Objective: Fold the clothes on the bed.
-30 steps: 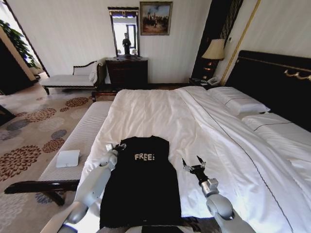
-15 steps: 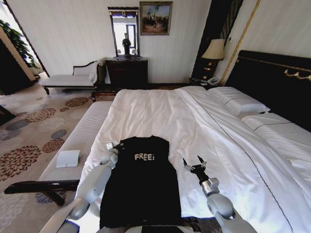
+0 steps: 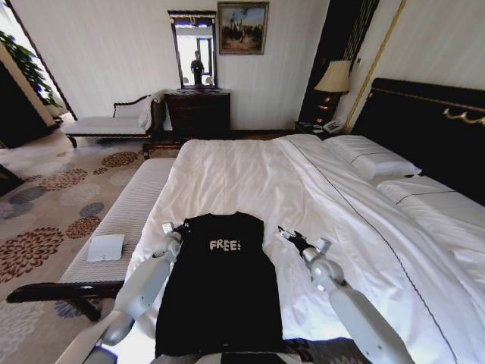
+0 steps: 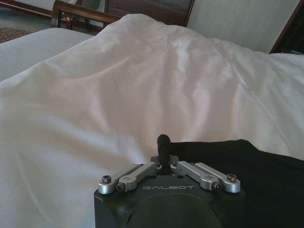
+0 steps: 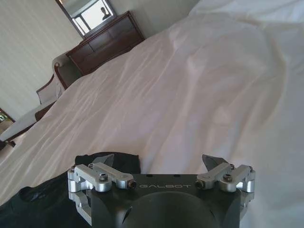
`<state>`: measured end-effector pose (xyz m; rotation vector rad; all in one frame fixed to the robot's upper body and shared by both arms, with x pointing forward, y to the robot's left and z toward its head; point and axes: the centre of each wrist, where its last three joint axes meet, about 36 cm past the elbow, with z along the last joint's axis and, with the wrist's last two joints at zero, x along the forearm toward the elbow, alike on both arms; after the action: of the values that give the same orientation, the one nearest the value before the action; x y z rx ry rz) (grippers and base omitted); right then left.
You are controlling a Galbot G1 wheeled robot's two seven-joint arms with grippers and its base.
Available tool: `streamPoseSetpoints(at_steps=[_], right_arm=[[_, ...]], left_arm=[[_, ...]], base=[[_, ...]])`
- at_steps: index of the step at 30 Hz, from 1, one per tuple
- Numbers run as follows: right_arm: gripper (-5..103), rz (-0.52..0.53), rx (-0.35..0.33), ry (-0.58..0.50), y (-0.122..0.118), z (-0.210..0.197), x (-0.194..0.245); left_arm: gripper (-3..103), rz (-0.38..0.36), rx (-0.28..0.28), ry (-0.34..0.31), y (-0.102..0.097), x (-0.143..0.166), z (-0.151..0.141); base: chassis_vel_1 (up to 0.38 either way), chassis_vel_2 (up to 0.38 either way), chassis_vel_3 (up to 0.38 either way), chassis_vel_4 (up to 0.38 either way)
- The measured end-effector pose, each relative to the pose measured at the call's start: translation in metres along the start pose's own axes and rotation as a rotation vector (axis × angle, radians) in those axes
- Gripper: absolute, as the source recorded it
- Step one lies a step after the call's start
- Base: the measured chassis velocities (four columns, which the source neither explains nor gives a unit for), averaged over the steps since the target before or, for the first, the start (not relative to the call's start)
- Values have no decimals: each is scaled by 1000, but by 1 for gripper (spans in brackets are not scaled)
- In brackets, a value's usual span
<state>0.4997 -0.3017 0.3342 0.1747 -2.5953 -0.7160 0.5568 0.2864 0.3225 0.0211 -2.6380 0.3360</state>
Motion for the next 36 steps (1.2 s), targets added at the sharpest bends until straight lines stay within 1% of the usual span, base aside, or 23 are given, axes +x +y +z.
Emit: streamPoseSetpoints(at_steps=[3, 4, 7, 11, 14, 15, 16, 17, 18, 19, 21, 22, 24, 28, 29, 32, 33, 34, 35, 36], right_arm=[[100, -32, -37, 31, 13, -5, -41], [100, -32, -37, 31, 13, -5, -41], [100, -29, -81, 48, 16, -6, -69], [100, -15, -107, 66, 11, -3, -79], [100, -13, -112, 80, 7, -1, -80], [103, -14, -114, 86, 7, 1, -81], [100, -15, -116, 91, 6, 2, -81], [100, -15, -119, 99, 6, 5, -82], [96, -16, -123, 106, 7, 8, -83], [96, -16, -123, 106, 7, 8, -83], [91, -20, -134, 117, 9, 13, -88], [88, -22, -138, 121, 9, 15, -90], [88, -24, -139, 124, 10, 17, -91], [65, -31, -144, 132, 10, 23, -95], [65, -31, -144, 132, 10, 23, -95], [49, -34, -146, 127, 13, 23, -98], [49, -34, -146, 127, 13, 23, -98], [44, -33, -145, 123, 14, 23, -98], [44, -32, -144, 120, 14, 22, -99], [39, -30, -142, 117, 14, 23, -100]], left_arm=[[2, -3, -1, 3, 0, 1, 1], [2, -3, -1, 3, 0, 1, 1], [2, 0, -6, 7, -3, 0, 3], [2, 0, -9, 9, -4, 0, 4], [2, -1, -9, 9, -4, 0, 4], [2, -1, -10, 9, -3, 0, 3], [2, -2, -10, 9, -3, -1, 3], [2, -4, -10, 10, -3, -1, 3], [2, -5, -10, 11, -2, -1, 4], [2, -5, -10, 11, -2, -1, 4], [2, -7, -11, 13, -1, -1, 4], [2, -8, -11, 14, -1, -1, 5], [2, -10, -12, 16, 0, -2, 6], [2, -14, -14, 24, 3, -3, 9], [2, -14, -14, 24, 3, -3, 9], [2, -14, -13, 27, 2, -4, 10], [2, -14, -13, 27, 2, -4, 10], [2, -14, -12, 27, 1, -5, 10], [2, -13, -12, 27, 1, -6, 10], [2, -12, -11, 27, 0, -6, 10]], base=[[0, 0, 0, 0], [0, 0, 0, 0], [0, 0, 0, 0], [0, 0, 0, 0], [0, 0, 0, 0], [0, 0, 0, 0], [0, 0, 0, 0], [0, 0, 0, 0], [0, 0, 0, 0], [0, 0, 0, 0], [0, 0, 0, 0], [0, 0, 0, 0], [0, 0, 0, 0], [0, 0, 0, 0], [0, 0, 0, 0], [0, 0, 0, 0], [0, 0, 0, 0], [0, 0, 0, 0], [0, 0, 0, 0], [0, 0, 0, 0]])
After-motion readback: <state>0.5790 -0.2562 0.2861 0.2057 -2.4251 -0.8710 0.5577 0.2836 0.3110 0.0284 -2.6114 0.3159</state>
